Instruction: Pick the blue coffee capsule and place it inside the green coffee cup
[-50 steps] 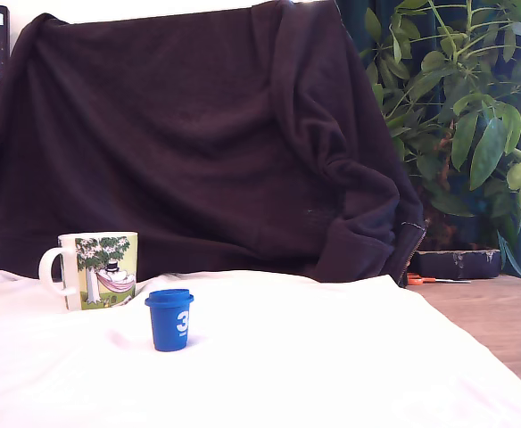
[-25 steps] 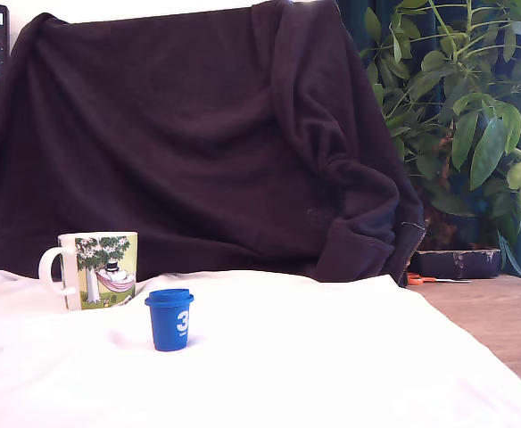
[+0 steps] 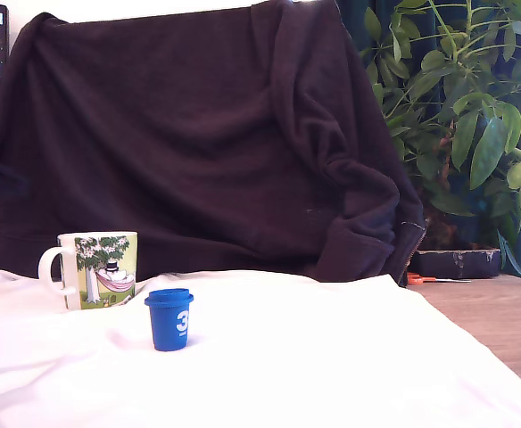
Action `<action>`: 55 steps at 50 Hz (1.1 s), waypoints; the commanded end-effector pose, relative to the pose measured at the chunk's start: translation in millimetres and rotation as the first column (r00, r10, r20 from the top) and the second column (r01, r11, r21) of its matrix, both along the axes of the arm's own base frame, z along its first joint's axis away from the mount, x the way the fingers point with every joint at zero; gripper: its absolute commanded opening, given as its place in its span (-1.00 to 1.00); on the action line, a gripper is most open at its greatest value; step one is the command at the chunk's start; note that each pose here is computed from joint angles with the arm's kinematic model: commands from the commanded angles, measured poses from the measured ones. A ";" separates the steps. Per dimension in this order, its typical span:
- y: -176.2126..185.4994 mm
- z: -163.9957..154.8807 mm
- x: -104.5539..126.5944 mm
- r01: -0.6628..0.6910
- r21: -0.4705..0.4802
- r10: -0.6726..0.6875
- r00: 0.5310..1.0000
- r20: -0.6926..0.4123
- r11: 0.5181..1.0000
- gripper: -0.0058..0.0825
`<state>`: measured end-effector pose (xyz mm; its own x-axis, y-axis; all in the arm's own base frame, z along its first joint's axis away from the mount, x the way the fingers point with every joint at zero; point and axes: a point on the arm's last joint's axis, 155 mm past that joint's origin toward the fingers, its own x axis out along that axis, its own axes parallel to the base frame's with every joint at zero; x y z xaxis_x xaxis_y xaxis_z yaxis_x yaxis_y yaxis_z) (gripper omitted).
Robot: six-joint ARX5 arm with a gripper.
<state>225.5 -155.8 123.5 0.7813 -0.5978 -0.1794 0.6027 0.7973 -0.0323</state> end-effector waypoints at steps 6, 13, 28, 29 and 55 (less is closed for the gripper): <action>-2.0 -26.2 2.3 0.014 0.070 -0.009 0.998 -0.064 0.997 0.69; -11.7 -33.7 1.4 0.063 0.068 -0.057 0.994 -0.091 0.996 0.69; -30.3 -39.8 1.6 0.149 0.043 -0.144 0.984 -0.105 0.988 0.68; -31.5 -40.4 1.7 0.154 0.041 -0.149 0.983 -0.106 0.987 0.68; -64.7 -55.2 18.3 0.272 0.026 -0.264 0.950 -0.168 0.962 0.68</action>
<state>239.1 -216.3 64.7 0.5569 -0.7607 -0.3335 0.7743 0.6208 -0.1231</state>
